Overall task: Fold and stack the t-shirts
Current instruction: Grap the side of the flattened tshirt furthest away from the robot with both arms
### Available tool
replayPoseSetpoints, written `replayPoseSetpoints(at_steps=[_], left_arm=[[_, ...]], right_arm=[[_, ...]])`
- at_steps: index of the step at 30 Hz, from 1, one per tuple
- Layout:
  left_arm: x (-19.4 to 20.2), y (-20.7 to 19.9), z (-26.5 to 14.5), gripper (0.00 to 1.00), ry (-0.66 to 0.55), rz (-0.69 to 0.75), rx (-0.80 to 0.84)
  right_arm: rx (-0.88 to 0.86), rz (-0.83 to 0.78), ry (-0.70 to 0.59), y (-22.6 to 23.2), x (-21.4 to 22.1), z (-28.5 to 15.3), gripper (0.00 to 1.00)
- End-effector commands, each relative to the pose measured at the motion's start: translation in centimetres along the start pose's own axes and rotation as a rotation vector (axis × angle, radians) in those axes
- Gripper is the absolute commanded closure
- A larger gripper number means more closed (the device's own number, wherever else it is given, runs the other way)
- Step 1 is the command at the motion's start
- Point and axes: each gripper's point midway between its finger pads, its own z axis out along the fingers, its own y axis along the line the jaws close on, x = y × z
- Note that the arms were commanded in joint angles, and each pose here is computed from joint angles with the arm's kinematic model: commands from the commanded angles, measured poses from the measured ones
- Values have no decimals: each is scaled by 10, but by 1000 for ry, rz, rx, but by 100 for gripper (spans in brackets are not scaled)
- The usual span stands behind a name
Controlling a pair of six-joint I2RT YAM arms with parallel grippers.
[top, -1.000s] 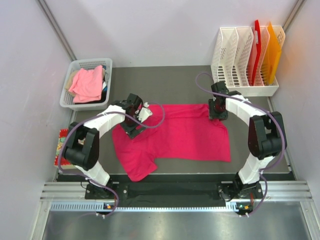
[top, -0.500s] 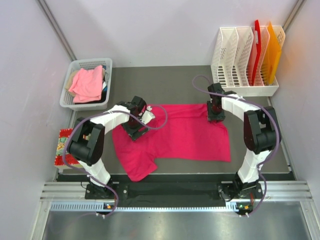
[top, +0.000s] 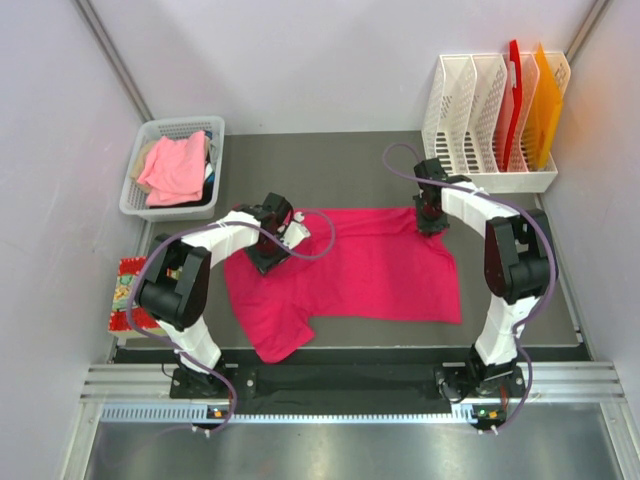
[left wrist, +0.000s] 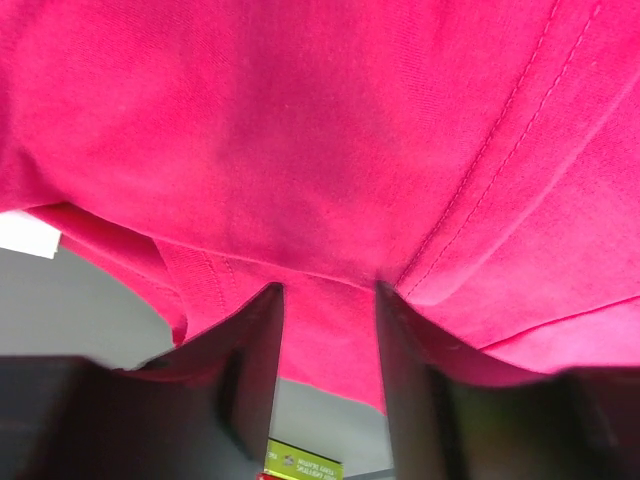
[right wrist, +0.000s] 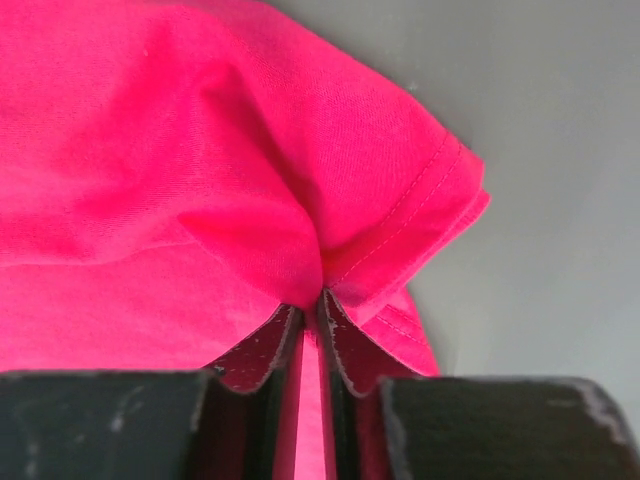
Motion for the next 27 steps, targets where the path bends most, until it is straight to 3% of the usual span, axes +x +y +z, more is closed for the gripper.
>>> replayPoseSetpoints(at_steps=[1,5,10,12,18,25,26,27], left_arm=[[-4,1,4,58,-14,15,-8],[-5,2,4,68,-13,26,-7],[-12,13,-7,96,-32,43,-49],[-17,20,-14,100,-42,46,-72],[-29,35,-33,100,-78,59,-127],[-30,35,-41,100,-85,59,-124],[-28,34,-40,95,-81,55,-119],[-25,31,-37,75,-73,49,-109]], right_arm=[[9,-5,-88,0,-23,-22,92],[34,-6,-100,-6,-26,-26,100],[63,10,-176,-13,-50,-50,100],[71,20,-214,-16,-61,-62,100],[88,36,-309,-23,-86,-97,100],[65,34,-285,-19,-75,-91,100],[66,33,-274,-19,-71,-88,100],[66,33,-271,-20,-70,-86,100]])
